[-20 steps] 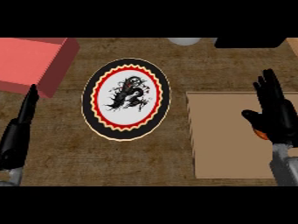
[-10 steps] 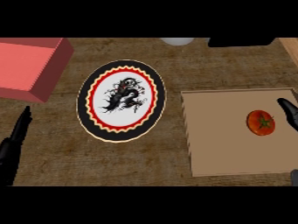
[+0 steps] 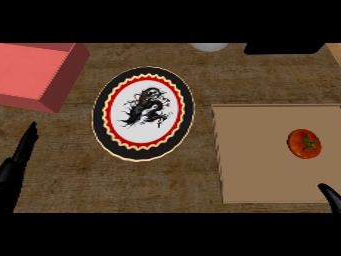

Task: Pick the tomato from the tray and place it in the plate

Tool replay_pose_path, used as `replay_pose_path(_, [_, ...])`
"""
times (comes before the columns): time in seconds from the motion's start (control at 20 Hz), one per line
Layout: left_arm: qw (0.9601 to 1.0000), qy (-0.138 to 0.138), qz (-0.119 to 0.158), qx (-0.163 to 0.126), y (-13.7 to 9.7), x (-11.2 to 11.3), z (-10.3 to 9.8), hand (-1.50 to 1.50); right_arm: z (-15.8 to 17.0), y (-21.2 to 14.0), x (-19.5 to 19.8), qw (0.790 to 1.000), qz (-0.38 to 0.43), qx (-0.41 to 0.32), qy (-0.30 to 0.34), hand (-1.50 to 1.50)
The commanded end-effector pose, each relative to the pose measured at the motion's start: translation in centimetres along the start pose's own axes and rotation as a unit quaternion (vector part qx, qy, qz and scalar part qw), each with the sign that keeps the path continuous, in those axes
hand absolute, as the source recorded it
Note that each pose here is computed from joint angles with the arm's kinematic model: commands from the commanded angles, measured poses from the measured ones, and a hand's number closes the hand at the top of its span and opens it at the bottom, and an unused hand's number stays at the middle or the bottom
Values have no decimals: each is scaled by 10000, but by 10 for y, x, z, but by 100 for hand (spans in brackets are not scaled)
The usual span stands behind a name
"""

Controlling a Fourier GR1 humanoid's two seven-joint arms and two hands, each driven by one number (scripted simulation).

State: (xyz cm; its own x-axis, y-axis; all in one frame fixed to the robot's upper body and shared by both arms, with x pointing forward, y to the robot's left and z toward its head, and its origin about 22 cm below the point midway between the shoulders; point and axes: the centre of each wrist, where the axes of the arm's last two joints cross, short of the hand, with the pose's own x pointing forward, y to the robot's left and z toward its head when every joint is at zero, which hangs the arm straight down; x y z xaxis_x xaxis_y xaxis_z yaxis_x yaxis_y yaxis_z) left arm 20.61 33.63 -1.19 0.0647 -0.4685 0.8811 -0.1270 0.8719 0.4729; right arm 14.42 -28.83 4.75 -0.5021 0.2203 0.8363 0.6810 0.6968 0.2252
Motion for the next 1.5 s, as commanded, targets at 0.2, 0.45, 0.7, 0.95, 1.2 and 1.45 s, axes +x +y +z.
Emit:
replay_pose_path(0.2, [9999,-93,24,-79,0,6,-14,0,-5,-46,35,9710,1787,1125,1125,-150])
replay_pose_path(0.45, [9999,-91,-45,-39,10,15,-6,0,-23,-40,58,9478,2347,1303,1721,-150])
replay_pose_path(0.7, [9996,-125,73,-251,-15,7,-9,0,-59,-27,52,9199,2777,1763,2136,-150])
replay_pose_path(0.95, [9997,-158,71,-173,-1,17,-14,0,-88,-11,39,8899,3117,2172,2526,-150])
replay_pose_path(1.2, [9998,-104,5,-160,7,5,-16,0,-83,-22,11,8461,3564,2780,2824,-150])
replay_pose_path(1.45, [9999,-85,14,-147,13,5,2,0,-82,-5,-14,8311,3614,3019,2960,-150])
